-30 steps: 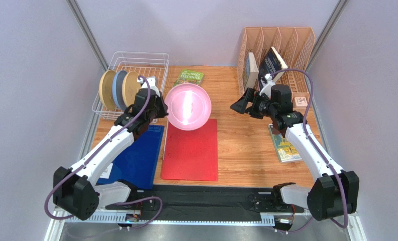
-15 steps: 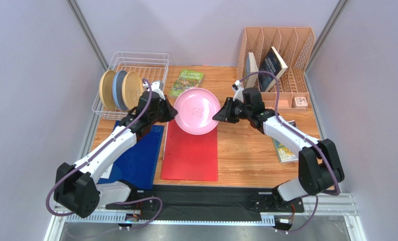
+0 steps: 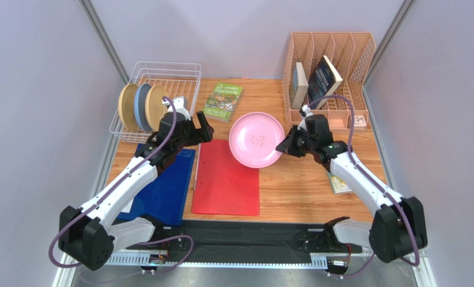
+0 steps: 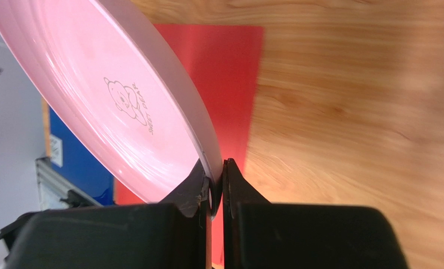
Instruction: Unload the plates from the dish rack
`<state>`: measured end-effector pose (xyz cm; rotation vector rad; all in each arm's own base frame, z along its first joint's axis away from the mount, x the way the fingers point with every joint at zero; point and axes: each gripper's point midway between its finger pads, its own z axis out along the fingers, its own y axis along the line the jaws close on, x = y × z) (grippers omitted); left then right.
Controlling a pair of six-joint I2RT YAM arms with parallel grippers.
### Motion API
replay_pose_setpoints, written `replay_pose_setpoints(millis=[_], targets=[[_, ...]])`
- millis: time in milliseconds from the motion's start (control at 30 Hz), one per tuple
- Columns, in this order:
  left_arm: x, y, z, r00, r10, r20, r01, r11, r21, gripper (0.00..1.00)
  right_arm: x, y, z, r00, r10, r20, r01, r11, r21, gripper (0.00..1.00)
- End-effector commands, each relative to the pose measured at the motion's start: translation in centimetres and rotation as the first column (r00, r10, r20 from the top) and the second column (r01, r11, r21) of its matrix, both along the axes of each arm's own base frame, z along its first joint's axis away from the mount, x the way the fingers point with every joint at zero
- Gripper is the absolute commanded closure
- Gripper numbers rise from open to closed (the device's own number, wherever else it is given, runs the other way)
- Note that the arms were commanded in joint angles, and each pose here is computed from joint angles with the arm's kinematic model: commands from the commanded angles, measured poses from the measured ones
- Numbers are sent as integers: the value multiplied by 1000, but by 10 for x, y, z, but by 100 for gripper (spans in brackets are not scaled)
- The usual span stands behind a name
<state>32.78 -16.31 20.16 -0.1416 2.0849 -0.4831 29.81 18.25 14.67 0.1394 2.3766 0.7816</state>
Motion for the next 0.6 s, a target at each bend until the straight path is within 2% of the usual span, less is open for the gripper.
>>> replay_pose_setpoints(millis=[0,67,233,567], targets=[[4,47,26,982,131,133,-152,974,165,0,-17,-52,-14,982,-184,-46,179,980,-87,100],[4,67,36,963,201,179,-237,948,211,0,-26,-61,-29,973,-214,-90,206,974,-91,100],[6,95,53,928,250,275,-332,890,313,0,-35,-82,-57,938,-296,-181,276,952,-129,100],[4,123,67,885,307,350,-429,830,358,0,-35,-113,-91,877,-416,-241,363,901,-237,100]])
